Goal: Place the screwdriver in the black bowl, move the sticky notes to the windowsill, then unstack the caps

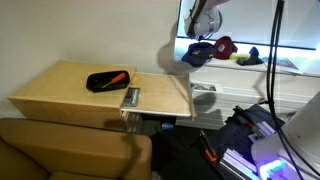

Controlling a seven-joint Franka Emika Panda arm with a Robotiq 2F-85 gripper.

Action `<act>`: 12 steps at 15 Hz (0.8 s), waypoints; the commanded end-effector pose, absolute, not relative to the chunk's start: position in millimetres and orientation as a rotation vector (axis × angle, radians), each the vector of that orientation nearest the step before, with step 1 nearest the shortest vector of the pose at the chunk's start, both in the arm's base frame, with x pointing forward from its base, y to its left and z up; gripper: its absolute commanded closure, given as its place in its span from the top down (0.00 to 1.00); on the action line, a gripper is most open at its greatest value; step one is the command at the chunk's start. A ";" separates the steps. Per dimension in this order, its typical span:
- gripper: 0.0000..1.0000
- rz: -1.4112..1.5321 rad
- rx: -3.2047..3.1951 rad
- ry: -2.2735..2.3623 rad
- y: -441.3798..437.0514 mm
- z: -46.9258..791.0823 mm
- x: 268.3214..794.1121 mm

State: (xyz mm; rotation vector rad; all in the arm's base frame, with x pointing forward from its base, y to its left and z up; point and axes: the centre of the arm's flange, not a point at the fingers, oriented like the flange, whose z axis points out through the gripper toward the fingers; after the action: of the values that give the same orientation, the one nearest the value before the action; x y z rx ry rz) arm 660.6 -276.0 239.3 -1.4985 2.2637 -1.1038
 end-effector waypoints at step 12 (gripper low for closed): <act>1.00 -0.055 -1.396 2.477 -404.7 188.8 683.6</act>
State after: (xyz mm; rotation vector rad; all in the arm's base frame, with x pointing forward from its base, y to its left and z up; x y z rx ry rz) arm 656.3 -402.5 198.6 -1.3938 2.3444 -0.1689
